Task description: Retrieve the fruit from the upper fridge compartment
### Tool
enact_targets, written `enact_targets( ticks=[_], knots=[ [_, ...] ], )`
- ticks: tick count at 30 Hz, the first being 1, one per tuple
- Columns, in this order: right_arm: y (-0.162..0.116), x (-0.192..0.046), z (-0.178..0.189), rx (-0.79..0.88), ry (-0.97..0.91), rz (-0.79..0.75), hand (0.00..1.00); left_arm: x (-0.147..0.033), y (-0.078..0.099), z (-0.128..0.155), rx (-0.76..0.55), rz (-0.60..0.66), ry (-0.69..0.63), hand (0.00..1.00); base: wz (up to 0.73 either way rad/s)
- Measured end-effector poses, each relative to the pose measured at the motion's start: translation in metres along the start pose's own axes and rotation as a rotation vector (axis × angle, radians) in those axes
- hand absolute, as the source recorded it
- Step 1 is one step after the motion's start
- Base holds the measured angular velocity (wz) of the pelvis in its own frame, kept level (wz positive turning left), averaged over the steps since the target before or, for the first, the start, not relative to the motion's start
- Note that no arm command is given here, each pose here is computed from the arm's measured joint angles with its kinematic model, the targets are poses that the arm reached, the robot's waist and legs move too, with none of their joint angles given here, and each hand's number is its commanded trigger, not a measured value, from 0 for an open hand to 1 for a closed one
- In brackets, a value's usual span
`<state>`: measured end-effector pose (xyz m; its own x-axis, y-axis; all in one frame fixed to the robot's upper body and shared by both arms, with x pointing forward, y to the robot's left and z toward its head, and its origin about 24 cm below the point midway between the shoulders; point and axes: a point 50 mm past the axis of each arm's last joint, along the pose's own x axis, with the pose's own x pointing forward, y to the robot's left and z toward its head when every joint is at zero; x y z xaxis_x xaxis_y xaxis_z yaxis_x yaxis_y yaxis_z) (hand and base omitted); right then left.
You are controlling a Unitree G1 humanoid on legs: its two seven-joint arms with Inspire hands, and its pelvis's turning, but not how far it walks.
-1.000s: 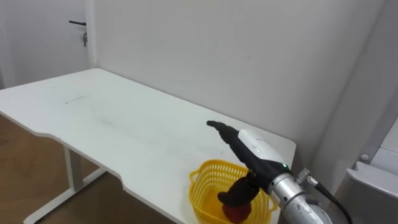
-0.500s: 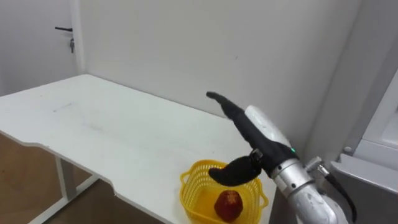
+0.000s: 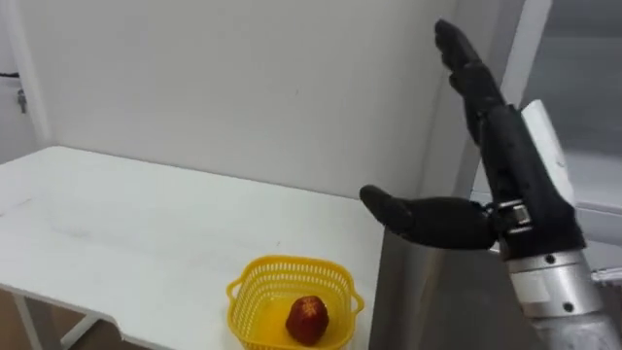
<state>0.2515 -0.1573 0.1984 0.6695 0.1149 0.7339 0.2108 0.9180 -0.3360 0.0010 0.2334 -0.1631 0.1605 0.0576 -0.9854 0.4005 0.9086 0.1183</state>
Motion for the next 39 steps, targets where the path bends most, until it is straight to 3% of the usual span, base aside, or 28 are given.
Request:
enact_targets(
  ticks=[18,28,39],
  knots=[
    [-0.039,0.001,0.016,-0.053,-0.106,-0.247,0.00,0.001,-0.009,-0.010,-0.012,-0.031,0.041,0.00,-0.11],
    [-0.043,0.000,0.015,-0.086,-0.109,-0.277,0.00,0.003,-0.010,-0.006,0.014,-0.037,0.037,0.00,-0.04],
    [-0.064,-0.005,-0.028,-0.211,0.077,-0.308,0.00,0.004,-0.007,-0.004,0.009,-0.048,0.041,0.00,0.00]
  ],
)
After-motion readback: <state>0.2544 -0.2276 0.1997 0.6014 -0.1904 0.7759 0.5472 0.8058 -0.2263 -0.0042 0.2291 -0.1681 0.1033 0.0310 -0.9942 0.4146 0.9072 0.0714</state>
